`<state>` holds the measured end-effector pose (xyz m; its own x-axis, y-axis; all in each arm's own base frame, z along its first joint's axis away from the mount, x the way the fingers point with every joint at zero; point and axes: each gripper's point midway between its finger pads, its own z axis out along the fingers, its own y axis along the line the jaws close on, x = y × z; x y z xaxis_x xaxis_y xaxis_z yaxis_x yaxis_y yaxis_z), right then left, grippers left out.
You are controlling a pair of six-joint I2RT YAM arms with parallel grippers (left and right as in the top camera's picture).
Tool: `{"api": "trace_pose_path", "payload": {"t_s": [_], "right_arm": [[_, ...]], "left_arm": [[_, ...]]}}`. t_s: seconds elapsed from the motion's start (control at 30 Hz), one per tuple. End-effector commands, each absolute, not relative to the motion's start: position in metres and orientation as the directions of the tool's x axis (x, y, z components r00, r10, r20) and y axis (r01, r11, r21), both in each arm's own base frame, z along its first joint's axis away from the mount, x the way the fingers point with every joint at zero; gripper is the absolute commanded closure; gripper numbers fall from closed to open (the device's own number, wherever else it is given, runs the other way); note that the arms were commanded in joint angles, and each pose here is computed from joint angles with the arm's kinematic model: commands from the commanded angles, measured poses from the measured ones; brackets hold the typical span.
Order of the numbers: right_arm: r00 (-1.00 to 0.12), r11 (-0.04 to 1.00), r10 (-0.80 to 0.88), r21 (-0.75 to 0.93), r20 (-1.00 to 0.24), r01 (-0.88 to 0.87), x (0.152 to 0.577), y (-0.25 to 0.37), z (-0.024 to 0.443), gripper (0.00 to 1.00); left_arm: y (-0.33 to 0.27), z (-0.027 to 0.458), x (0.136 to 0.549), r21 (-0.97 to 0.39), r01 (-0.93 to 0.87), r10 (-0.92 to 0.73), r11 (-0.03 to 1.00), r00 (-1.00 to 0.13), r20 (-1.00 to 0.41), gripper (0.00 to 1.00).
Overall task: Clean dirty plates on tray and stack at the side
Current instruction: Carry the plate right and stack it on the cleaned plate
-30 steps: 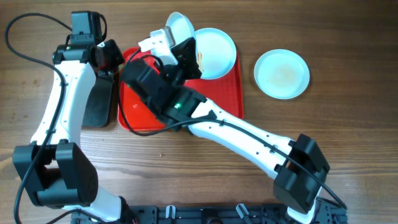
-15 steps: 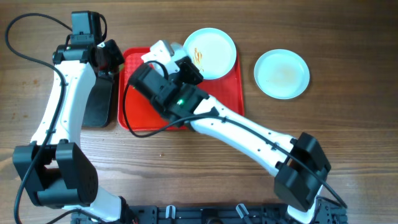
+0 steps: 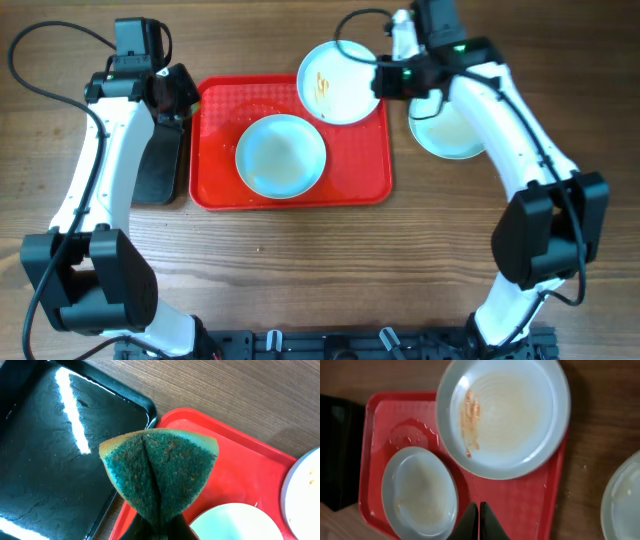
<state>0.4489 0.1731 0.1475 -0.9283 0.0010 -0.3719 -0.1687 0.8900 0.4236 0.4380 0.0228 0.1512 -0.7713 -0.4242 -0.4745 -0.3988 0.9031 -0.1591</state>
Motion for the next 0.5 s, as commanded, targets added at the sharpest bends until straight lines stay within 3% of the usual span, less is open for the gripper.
{"api": "trace_pose_path", "payload": {"t_s": [0.0,0.1,0.23,0.47], "right_arm": [[-0.938,0.842,-0.084,0.479,-0.336,-0.247,0.428,0.197,0.149,0.84],[-0.969,0.873,-0.083,0.453,-0.232,-0.183,0.41,0.219,0.122,0.69],[-0.998,0.926,-0.053,0.373,-0.032,-0.061,0.377,0.246,0.065,0.66],[-0.997,0.949,0.003,0.315,0.082,0.029,0.363,0.262,0.013,0.63]], "left_arm": [[0.024,0.147,0.439,-0.169,-0.408,-0.438,0.897,-0.77,-0.464,0.96],[0.024,0.147,0.439,-0.169,-0.408,-0.438,0.897,-0.77,-0.464,0.96],[0.024,0.147,0.438,-0.168,-0.408,-0.438,0.897,-0.771,-0.463,0.96],[0.024,0.147,0.438,-0.168,-0.408,-0.438,0.897,-0.771,-0.463,0.96]]}}
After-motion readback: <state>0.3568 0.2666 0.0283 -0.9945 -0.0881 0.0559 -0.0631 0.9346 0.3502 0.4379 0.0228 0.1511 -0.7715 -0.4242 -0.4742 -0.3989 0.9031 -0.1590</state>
